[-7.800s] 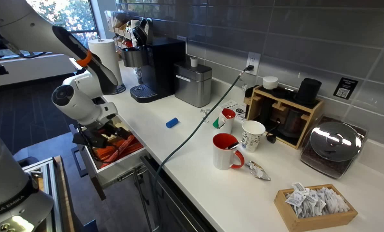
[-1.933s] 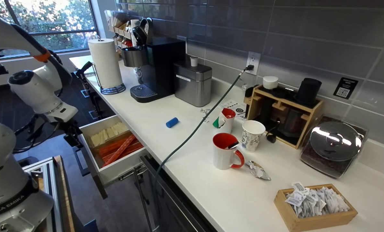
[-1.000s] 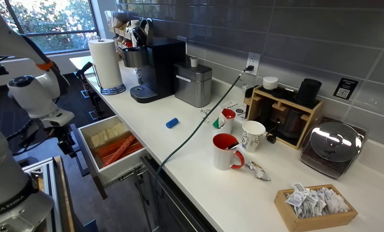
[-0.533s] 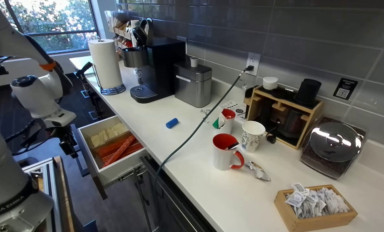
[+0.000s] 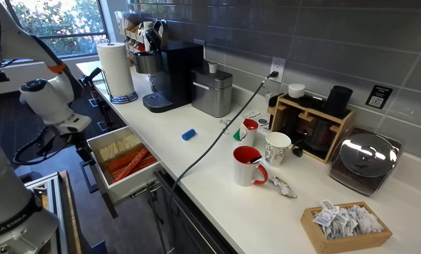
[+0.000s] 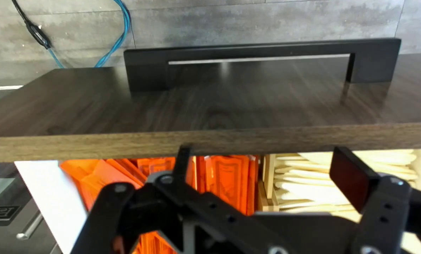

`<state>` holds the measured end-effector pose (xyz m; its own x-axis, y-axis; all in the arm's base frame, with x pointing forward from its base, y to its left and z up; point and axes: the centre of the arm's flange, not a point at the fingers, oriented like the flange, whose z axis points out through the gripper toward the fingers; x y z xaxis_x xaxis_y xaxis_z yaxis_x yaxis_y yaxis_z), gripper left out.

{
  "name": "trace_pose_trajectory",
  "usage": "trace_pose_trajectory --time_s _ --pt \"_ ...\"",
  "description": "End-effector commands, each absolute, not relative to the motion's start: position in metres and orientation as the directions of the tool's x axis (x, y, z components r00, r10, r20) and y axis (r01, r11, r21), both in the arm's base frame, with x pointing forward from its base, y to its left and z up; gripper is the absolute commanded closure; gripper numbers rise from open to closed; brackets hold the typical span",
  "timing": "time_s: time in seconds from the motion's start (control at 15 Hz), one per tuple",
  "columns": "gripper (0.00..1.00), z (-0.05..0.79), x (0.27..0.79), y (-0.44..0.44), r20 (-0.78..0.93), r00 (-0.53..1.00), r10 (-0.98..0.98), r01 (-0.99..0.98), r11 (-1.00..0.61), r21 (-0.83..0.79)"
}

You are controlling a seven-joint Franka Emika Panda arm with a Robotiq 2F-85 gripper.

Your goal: Put the orange item in the drawer and close the drawer

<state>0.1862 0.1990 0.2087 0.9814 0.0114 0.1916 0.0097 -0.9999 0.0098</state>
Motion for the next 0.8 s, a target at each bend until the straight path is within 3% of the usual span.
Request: trace_pose_trajectory --time_s 0.0,0.33,0.73 --pt "0.00 0.207 0.189 0.200 0.202 0.979 0.039 0.051 -0.997 -0.055" --pt "0.00 0.259 0.134 0.170 0.272 0.962 -0.035 -0.011 -0.996 -0.091" --pt "0.00 0.239 0.116 0.187 0.079 0.993 0.084 0.087 -0.995 -0.045"
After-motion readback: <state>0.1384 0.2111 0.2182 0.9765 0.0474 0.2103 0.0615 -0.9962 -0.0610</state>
